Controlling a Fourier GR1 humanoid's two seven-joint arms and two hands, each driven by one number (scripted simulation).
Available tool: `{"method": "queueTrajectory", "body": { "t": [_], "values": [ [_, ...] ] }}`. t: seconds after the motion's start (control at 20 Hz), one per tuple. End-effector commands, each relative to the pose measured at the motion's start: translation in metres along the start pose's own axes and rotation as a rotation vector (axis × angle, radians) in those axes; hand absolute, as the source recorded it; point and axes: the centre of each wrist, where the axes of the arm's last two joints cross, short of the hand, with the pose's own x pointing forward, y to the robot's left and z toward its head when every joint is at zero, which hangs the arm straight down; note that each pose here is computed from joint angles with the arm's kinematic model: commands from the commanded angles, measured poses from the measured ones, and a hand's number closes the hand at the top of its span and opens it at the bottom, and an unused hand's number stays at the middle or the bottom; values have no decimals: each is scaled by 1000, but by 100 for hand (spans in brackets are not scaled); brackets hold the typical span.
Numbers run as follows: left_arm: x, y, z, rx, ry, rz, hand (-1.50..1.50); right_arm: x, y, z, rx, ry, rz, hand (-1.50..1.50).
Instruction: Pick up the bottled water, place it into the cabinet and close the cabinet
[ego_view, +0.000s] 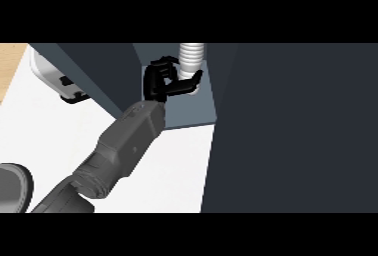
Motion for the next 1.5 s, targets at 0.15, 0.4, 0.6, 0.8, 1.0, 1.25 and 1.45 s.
{"method": "queueTrajectory", "body": {
  "t": [0.15,0.4,0.6,0.8,1.0,1.25,1.45],
  "values": [
    [2,5,-5,39,4,18,150,-1,-7,0,-8,4,3,-150],
    [3,5,-6,27,-14,-14,-150,-4,3,-3,11,-5,-11,-150],
    [7,7,-10,41,-39,-26,-150,-8,-2,-1,32,-13,-21,-150],
    [7,13,-12,45,-55,-37,-150,-2,-2,-3,26,-6,-14,-150],
    [11,5,-13,63,-60,-51,-150,0,1,-8,37,-23,-21,-150],
    [12,11,-15,33,-102,-107,-150,-6,-3,-6,27,-8,-16,-150],
    [20,6,-19,-11,-111,-79,-150,-6,0,-6,44,-25,-12,-150]
  ]
}}
